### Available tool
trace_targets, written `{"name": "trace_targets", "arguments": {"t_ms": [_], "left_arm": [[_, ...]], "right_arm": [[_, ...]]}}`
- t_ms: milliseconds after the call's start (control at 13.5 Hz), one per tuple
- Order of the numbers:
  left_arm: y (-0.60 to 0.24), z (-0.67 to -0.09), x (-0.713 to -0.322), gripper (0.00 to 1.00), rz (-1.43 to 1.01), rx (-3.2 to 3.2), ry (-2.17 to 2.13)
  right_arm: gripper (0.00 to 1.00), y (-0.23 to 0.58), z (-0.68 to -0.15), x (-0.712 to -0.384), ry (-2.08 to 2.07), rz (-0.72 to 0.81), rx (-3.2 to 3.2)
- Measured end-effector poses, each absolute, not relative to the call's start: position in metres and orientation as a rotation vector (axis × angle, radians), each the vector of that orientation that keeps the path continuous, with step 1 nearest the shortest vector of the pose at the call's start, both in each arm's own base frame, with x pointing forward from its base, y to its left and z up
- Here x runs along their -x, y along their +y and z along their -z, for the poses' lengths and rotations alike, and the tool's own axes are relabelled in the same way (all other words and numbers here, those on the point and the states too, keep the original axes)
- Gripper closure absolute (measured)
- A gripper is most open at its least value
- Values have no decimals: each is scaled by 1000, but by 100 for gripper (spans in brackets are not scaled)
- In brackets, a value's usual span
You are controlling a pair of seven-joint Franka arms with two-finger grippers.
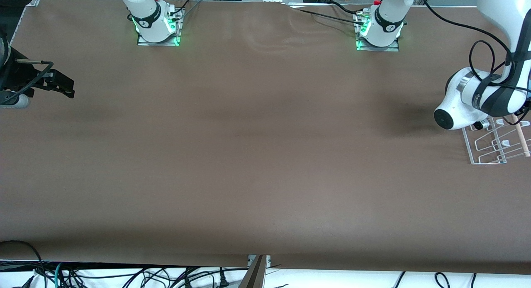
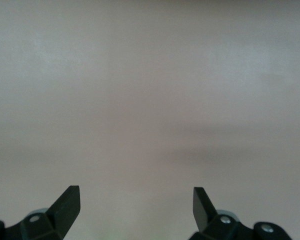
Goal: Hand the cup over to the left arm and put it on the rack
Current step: 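Lower the blue cup onto the rack's pegs with the left gripper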
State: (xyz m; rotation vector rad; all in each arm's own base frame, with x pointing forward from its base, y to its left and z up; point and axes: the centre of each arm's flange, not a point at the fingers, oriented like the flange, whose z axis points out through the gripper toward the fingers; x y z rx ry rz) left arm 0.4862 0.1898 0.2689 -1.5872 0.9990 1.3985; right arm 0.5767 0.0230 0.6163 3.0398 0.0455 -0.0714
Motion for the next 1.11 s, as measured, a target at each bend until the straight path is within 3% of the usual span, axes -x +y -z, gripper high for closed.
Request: {"name": "trace_targets", "arguments": {"t_ms": [965, 1113], "left_arm": [[204, -243, -482, 28, -1420, 1597, 1038], [205, -244, -483, 23, -1417, 1598, 1036]], "right_arm": [[0, 23, -616, -577, 45, 71, -3040], [0, 23, -616, -577, 45, 71, -3040]]}}
